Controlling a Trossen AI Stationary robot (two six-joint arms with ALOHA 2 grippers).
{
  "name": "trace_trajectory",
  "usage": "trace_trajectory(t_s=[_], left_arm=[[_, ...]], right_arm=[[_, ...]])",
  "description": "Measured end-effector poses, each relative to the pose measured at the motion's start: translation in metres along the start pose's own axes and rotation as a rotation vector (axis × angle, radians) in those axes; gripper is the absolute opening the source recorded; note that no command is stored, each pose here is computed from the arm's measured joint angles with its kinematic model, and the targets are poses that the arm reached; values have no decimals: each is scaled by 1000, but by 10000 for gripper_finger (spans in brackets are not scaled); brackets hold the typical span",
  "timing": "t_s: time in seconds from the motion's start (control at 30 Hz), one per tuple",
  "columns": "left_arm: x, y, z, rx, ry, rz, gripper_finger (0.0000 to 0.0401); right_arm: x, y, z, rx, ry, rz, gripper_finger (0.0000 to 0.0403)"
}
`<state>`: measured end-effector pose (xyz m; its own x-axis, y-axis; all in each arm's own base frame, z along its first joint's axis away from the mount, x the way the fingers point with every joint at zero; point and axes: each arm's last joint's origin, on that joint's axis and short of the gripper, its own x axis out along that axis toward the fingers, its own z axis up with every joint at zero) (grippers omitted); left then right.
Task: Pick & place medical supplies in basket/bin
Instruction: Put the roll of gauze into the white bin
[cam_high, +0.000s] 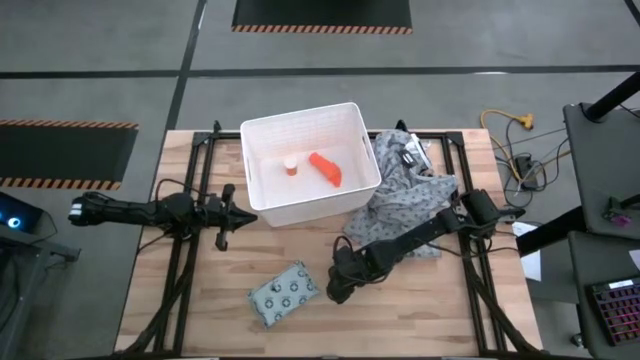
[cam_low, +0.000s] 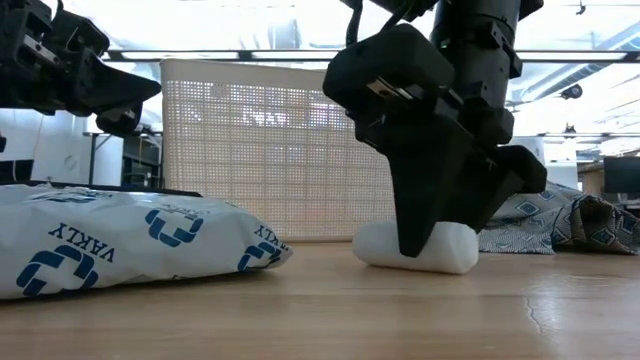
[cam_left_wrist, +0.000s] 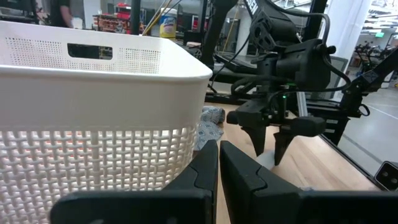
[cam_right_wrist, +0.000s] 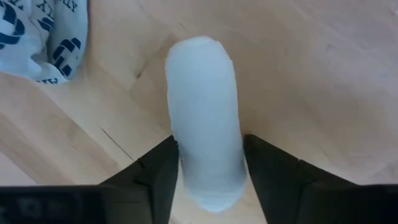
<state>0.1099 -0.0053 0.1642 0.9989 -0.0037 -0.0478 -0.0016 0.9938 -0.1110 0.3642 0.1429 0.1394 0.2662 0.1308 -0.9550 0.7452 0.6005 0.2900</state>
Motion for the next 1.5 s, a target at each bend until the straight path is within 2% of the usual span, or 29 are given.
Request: trace_trajectory(t_s=[0.43, 0.73, 0.9, 1.0, 1.1, 1.2, 1.3, 1.5], left_arm=[[0, 0, 0, 0, 0, 0, 0], [0, 0, 0, 0, 0, 0, 0], [0, 0, 0, 0, 0, 0, 0], [0, 0, 0, 0, -1, 0, 0], [0, 0, 0, 0, -2, 0, 0], [0, 0, 0, 0, -2, 0, 0], [0, 0, 0, 0, -2, 0, 0], [0, 0, 0, 0, -2, 0, 0]], right_arm=[[-8, 5, 7, -100, -12, 19, 74], [-43, 3, 28, -181, -99, 85, 65], [-86, 7, 44, -343, -271, 195, 67], [-118, 12, 55, -454, -435, 300, 67], [-152, 12, 66, -482, -617, 371, 68], [-181, 2, 77, -465, -772, 350, 68], [-201, -11, 88, -455, -887, 265, 68], [-208, -39, 119, -394, -924, 135, 68]])
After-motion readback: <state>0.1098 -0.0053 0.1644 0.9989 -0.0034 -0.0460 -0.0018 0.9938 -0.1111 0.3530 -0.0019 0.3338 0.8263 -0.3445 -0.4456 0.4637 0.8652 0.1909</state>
